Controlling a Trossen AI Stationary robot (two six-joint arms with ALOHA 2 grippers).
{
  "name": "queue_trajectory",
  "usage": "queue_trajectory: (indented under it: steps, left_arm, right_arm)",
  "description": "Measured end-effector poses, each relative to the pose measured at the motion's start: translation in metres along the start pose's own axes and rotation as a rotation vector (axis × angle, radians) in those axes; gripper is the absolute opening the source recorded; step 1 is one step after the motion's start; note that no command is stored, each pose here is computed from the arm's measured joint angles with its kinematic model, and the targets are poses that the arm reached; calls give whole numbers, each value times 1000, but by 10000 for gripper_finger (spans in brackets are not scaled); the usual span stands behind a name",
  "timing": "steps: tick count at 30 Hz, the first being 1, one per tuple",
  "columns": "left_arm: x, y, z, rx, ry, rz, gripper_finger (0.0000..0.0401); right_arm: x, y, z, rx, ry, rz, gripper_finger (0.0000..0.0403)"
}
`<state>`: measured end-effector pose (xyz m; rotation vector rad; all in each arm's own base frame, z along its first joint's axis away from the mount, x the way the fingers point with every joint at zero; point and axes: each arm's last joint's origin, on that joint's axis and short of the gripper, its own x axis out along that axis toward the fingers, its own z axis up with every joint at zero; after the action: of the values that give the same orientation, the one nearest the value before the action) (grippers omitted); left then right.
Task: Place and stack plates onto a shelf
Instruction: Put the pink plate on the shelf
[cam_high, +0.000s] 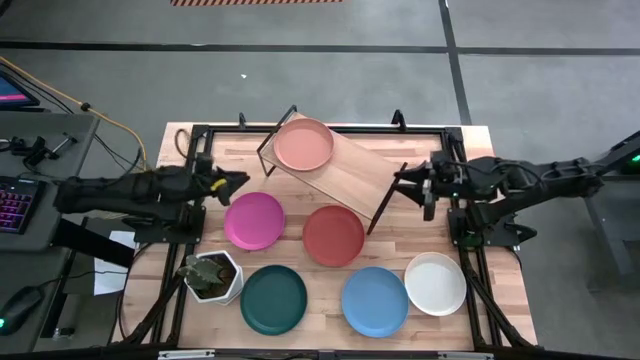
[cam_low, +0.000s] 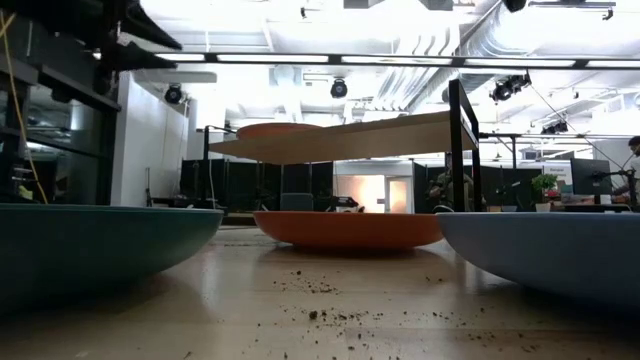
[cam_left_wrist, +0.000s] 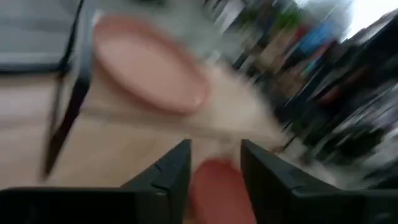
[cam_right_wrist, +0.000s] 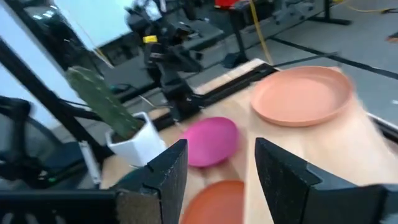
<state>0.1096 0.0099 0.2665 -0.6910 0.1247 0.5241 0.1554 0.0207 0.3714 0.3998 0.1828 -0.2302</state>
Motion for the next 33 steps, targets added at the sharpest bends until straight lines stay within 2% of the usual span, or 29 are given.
queue_trajectory:
  steps: [4, 7, 14, 22, 33]
  left_arm:
    - [7, -5, 9, 18, 225, 238, 169]
    - [22, 1, 4, 1, 395, 382, 184]
    - [66, 32, -18, 18, 761, 530, 189]
    - [100, 66, -29, 64, 922, 688, 189]
    - [121, 87, -42, 100, 1053, 747, 188]
  right_arm:
    - [-3, -2, 1, -23, 28, -53, 169]
    - [-2, -4, -3, -30, 44, -64, 169]
    - [0, -7, -12, -31, 101, -92, 169]
    - [0, -7, -13, -38, 108, -96, 169]
    - [0, -8, -13, -39, 108, -96, 169]
